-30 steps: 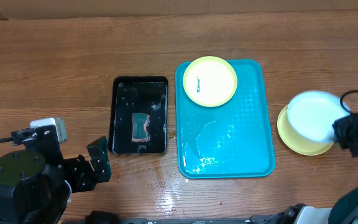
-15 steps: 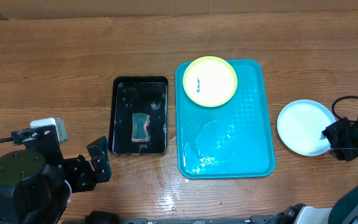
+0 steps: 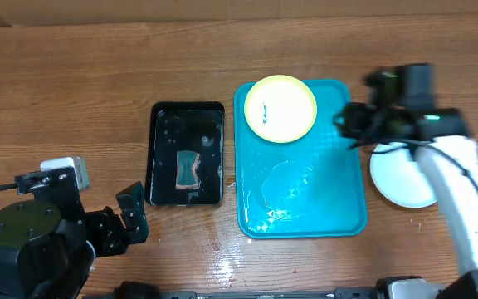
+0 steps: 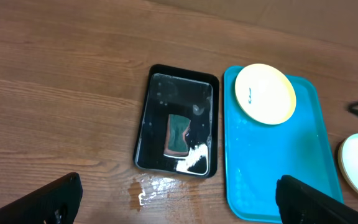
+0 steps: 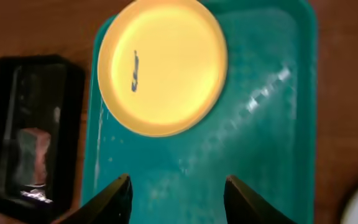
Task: Clean dirty plates on tray and stack at the side
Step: 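Grasp the yellow plate rim on the teal tray with the right gripper, slide it down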
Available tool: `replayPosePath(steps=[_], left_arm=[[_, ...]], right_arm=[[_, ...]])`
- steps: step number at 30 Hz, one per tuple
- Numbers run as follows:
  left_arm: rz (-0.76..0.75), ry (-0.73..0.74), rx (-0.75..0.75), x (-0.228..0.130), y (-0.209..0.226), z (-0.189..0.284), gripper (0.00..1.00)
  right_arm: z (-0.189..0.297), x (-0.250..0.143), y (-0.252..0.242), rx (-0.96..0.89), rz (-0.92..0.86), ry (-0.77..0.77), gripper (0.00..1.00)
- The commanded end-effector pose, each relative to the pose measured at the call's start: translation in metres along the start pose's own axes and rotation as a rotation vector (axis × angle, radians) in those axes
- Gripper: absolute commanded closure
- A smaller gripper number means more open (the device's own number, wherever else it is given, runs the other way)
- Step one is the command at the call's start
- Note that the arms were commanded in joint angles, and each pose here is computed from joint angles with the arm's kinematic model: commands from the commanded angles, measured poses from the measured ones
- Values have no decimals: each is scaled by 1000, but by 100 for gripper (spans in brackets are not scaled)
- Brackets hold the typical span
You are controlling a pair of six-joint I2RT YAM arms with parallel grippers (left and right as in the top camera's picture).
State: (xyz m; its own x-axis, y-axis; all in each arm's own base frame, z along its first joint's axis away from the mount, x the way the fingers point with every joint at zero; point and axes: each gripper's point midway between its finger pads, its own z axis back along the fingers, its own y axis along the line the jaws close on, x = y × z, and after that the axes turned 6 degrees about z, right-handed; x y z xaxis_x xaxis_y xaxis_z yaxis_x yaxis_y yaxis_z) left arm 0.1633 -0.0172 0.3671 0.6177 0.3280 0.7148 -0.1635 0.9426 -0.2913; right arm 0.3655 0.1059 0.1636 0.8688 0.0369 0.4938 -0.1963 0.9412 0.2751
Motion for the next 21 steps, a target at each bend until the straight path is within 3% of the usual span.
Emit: replayPosePath(steps=[1, 5, 11, 21], left_arm=[[-23, -11, 10, 3, 1, 1, 0], [-23, -11, 10, 3, 1, 1, 0], [-23, -11, 10, 3, 1, 1, 0], [-23, -11, 10, 3, 1, 1, 0]], right_arm=[[-27, 8, -19, -232, 82, -7, 50], [-59, 16, -39, -363, 29, -36, 49], [-116, 17, -41, -284, 19, -27, 49], [-156, 14, -45, -244, -10, -31, 54]])
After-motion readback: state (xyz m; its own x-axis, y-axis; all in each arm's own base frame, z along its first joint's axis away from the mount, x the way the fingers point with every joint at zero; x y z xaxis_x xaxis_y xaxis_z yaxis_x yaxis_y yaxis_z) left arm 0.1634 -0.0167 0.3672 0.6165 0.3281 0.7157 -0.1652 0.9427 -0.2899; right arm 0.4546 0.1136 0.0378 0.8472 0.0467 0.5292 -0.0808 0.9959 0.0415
